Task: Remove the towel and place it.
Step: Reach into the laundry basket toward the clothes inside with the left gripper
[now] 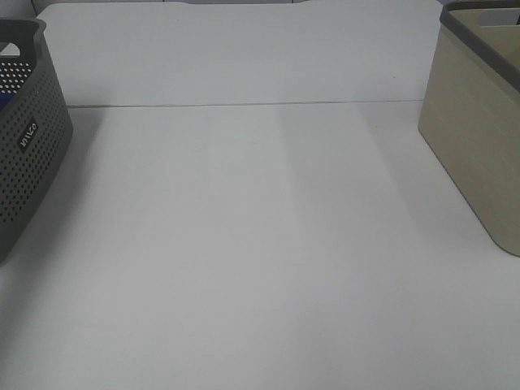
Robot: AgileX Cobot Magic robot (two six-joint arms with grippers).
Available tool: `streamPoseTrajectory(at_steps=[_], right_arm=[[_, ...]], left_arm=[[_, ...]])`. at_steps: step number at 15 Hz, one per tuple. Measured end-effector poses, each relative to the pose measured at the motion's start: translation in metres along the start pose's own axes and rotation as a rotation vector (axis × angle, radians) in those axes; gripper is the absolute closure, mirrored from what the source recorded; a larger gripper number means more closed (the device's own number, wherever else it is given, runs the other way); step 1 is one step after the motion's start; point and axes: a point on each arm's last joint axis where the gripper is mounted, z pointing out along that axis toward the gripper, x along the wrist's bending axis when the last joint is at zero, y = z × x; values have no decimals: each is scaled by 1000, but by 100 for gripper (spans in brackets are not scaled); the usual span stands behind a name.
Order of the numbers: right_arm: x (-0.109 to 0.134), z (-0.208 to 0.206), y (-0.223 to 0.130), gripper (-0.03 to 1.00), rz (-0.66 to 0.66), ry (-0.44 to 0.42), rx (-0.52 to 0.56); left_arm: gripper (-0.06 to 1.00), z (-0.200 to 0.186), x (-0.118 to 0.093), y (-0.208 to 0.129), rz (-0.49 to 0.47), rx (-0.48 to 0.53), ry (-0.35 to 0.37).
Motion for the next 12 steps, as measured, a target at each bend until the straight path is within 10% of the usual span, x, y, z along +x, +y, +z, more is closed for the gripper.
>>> streamPoseTrajectory(at_steps=[12], right_arm=[[0,0,0,38,0,0,0]], left_arm=[[16,83,-8,-2,139,199,-117]])
